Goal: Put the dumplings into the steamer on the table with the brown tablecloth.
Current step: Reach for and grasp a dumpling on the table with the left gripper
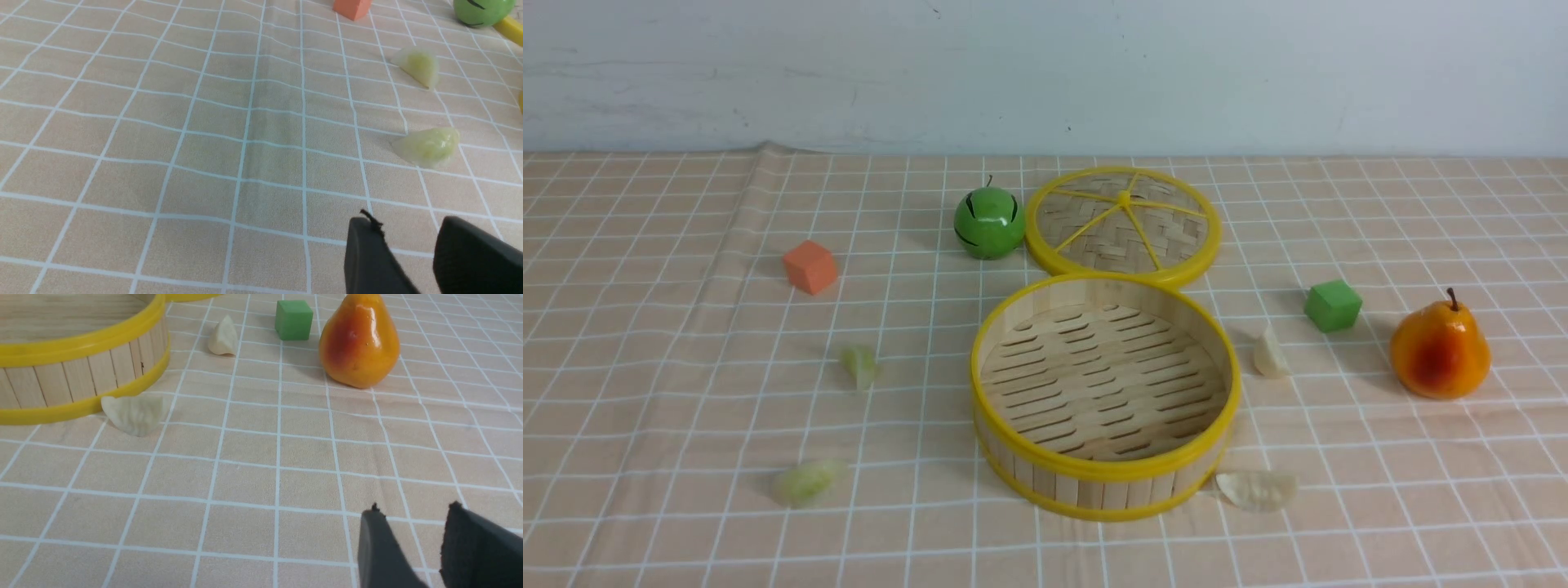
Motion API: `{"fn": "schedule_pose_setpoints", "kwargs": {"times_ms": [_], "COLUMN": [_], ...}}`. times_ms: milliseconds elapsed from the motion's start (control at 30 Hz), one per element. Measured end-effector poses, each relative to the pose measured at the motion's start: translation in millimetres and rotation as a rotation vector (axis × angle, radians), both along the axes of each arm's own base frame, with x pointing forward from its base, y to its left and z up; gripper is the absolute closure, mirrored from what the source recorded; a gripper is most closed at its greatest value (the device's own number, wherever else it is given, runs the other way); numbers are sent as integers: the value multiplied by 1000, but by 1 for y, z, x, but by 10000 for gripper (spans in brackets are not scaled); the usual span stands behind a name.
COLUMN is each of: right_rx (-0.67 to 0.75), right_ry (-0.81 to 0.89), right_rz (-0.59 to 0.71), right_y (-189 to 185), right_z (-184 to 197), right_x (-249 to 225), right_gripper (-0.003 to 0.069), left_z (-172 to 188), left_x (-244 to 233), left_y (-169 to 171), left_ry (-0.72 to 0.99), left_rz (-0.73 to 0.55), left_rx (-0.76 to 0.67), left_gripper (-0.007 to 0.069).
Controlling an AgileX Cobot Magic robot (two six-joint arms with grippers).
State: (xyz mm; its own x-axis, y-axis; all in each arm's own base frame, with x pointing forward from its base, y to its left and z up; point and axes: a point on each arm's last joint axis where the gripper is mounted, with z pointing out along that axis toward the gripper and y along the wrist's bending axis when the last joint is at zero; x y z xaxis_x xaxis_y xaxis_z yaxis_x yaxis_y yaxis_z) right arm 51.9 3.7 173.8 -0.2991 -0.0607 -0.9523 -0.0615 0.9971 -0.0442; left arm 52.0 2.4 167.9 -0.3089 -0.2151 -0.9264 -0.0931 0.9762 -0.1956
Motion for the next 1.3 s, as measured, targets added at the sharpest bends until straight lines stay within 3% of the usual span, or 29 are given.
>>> {"fn": "schedule_pose_setpoints", "kwargs": {"times_ms": [467,733,1000,1300], "right_rx": [-35,-117,-462,-592], "right_ry": [3,8,22,42], "right_rz": [-4,-22,-72,-89], "right_y": [-1,-5,-18,-24], "right_z": [0,-1,1,1], "right_x": [0,0,-1,-2], "right_gripper": [419,419,429,428], "left_z": [0,9,37,52], "left_x": [0,2,4,2], "left_y": [2,1,-3,-5], "left_ry": [-1,-97,-417,-580], "left_rz": [10,-6,-43,-63], "left_rx": [62,79,85,89], "left_gripper": [387,387,387,387]}}
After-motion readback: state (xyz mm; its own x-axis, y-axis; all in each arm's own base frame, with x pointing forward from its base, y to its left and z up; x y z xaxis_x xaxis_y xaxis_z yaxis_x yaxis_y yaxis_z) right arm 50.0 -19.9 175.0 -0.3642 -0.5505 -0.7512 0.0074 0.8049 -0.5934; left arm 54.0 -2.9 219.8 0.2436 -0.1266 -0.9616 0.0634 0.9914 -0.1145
